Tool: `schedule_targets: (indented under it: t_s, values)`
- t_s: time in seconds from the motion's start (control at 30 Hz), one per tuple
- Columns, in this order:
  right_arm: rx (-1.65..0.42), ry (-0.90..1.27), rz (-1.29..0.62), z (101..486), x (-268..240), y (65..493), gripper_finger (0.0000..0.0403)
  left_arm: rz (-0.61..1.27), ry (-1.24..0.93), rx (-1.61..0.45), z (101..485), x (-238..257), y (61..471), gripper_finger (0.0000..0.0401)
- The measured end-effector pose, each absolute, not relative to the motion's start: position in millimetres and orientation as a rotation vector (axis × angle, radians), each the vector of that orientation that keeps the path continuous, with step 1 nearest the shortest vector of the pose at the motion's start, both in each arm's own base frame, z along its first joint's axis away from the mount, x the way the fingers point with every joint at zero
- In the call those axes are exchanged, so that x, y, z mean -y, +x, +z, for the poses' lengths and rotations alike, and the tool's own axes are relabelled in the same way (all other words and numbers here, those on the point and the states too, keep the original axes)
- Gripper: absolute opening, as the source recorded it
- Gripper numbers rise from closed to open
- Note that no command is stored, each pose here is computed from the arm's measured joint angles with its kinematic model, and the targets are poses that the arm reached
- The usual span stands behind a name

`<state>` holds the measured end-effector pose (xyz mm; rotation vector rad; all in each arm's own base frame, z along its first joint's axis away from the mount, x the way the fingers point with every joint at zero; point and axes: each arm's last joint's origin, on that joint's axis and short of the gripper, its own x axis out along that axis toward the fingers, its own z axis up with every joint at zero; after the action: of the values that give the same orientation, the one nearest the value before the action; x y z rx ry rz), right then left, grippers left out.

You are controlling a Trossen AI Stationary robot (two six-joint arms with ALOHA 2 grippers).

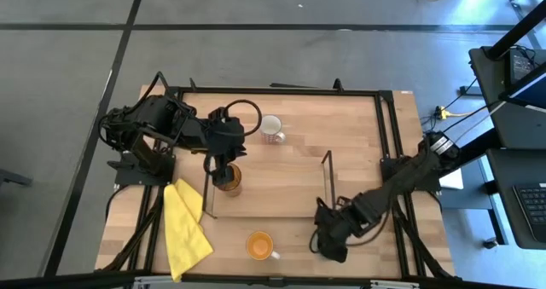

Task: Stack small to large cups/mugs on shelf
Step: Put the green cup on the shelf

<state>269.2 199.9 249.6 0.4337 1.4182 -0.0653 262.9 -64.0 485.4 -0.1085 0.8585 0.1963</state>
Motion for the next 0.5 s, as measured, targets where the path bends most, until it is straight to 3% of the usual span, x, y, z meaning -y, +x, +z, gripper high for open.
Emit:
schedule_targets:
  t_s: [0.17, 0.5]
  values:
    - [-1.354, 0.381, 0.053, 277, -190, 286, 0.0009, 0.221, -0.135, -0.901, 475, 68, 268, 0.0047]
    - [-1.186, 0.333, 0.073, 339, -171, 302, 0.0009, 0.239, -0.125, -1.028, 441, 87, 276, 0.0047]
